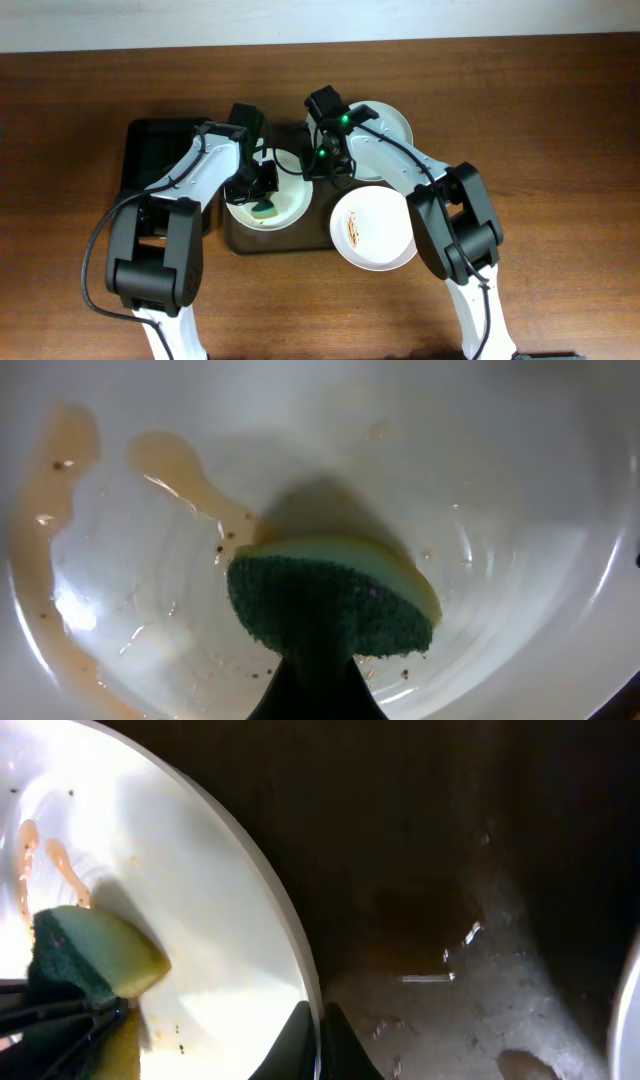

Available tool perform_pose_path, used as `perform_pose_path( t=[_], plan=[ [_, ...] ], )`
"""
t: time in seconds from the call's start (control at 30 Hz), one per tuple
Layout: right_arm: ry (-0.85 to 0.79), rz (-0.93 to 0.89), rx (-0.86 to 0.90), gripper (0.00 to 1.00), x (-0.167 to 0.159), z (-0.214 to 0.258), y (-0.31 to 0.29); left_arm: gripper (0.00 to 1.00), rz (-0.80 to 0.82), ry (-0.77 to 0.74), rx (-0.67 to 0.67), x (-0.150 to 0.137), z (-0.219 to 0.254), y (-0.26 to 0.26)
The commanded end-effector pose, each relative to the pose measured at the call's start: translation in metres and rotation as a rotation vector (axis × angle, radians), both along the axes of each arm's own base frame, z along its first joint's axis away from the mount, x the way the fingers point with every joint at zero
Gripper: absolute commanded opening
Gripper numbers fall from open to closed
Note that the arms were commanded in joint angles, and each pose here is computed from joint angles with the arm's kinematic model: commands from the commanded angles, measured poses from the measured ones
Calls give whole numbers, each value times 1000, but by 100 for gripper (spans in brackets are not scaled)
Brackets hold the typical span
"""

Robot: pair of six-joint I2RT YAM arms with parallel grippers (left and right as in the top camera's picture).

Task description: Clean dirty plates on tray and stack at the side

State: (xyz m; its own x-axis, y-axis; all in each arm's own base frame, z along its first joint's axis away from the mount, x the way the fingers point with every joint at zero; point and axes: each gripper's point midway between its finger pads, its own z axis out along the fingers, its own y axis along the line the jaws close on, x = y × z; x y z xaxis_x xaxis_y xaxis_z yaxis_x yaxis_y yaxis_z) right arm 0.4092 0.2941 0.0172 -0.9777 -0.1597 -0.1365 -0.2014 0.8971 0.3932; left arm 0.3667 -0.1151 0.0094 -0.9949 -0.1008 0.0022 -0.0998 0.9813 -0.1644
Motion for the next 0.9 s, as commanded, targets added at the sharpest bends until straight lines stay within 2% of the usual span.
perform_pose_path(
  t=[0.0, 0.07, 0.17, 0.2, 0.23, 0.27, 0.3, 0.33, 0.43, 0.47, 0.6, 0.7, 0.77, 0.87],
  plan=[
    [1, -160, -70, 4, 13, -11, -13, 1, -9, -33, -1, 7, 0, 0],
    [1, -262, -116, 4, 18, -13, -23, 1, -8, -37, 1, 8, 0, 1],
    [10, -306, -136, 4, 18, -15, -28, 1, -7, -37, 8, 8, -1, 2],
    [3, -305, -131, 11, 19, -14, -27, 1, -6, -40, 19, 8, -1, 4],
    [-15, -304, -118, 25, 24, -14, -24, 1, -6, -41, 19, 8, -1, 4],
    [-27, -305, -109, 25, 27, -14, -22, 1, -6, -42, 24, 9, -1, 5],
    [-41, -306, -98, 22, 32, -15, -20, 1, -4, -47, 46, 10, -1, 9],
    [-42, -306, -97, 4, 32, -15, -20, 1, -3, -53, 55, 11, -2, 10],
    [-35, -306, -102, 4, 30, -16, -21, 1, 7, -95, 103, 20, -1, 17],
    [-35, -305, -102, 4, 30, -16, -20, 1, 55, -127, 133, 28, -1, 22],
    [-33, -303, -99, 4, 30, -16, -20, 1, 39, -217, 120, 45, -2, 9],
    [-31, -302, -97, 4, 29, -16, -19, 1, -219, -288, 123, 35, -20, -27],
    [-31, -302, -97, 4, 29, -16, -19, 1, -293, -292, 132, 30, -26, -29],
    [-29, -302, -99, 4, 29, -16, -20, 1, -239, -327, 283, 44, -23, 7]
  ],
)
